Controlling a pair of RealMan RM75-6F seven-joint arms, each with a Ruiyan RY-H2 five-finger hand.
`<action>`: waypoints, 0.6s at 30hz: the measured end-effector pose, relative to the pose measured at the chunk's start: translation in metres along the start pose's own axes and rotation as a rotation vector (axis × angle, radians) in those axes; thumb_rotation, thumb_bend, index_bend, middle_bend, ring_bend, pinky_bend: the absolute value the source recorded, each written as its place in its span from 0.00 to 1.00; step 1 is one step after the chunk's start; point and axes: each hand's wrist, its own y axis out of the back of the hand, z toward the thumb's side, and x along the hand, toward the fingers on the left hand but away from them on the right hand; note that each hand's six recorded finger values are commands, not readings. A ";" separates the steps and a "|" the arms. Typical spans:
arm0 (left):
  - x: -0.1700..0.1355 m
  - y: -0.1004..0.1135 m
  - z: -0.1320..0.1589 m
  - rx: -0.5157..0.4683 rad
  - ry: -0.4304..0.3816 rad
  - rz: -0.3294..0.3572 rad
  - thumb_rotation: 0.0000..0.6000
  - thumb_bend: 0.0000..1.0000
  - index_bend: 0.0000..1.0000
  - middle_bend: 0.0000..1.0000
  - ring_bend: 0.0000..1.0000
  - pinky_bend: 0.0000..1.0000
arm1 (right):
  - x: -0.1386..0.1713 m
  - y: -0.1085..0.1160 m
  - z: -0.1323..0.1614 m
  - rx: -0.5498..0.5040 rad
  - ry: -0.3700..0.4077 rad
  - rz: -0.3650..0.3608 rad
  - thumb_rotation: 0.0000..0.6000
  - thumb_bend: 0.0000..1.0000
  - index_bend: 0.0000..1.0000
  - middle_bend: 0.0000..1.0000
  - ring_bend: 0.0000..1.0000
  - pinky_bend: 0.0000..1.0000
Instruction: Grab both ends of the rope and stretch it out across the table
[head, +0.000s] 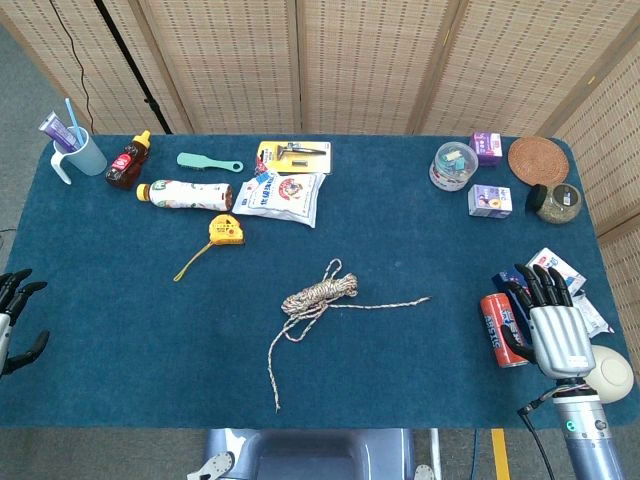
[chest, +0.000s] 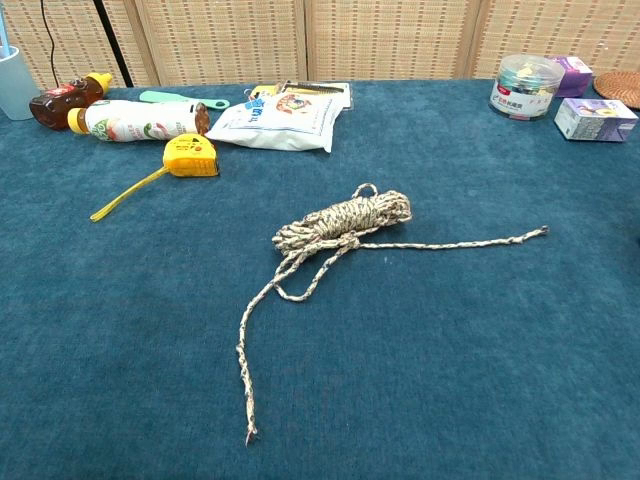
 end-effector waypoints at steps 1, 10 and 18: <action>0.000 0.000 0.000 -0.001 0.000 -0.001 1.00 0.31 0.20 0.11 0.08 0.00 | 0.000 -0.001 0.000 -0.001 0.000 0.002 1.00 0.35 0.25 0.11 0.01 0.00; 0.001 0.001 0.000 0.003 0.000 0.004 1.00 0.31 0.20 0.11 0.08 0.00 | -0.001 -0.001 0.001 -0.004 0.007 0.004 1.00 0.35 0.25 0.11 0.02 0.00; 0.005 0.010 0.001 -0.006 -0.008 0.022 1.00 0.31 0.20 0.11 0.08 0.00 | -0.004 0.002 0.007 -0.021 0.031 -0.001 1.00 0.35 0.27 0.12 0.03 0.00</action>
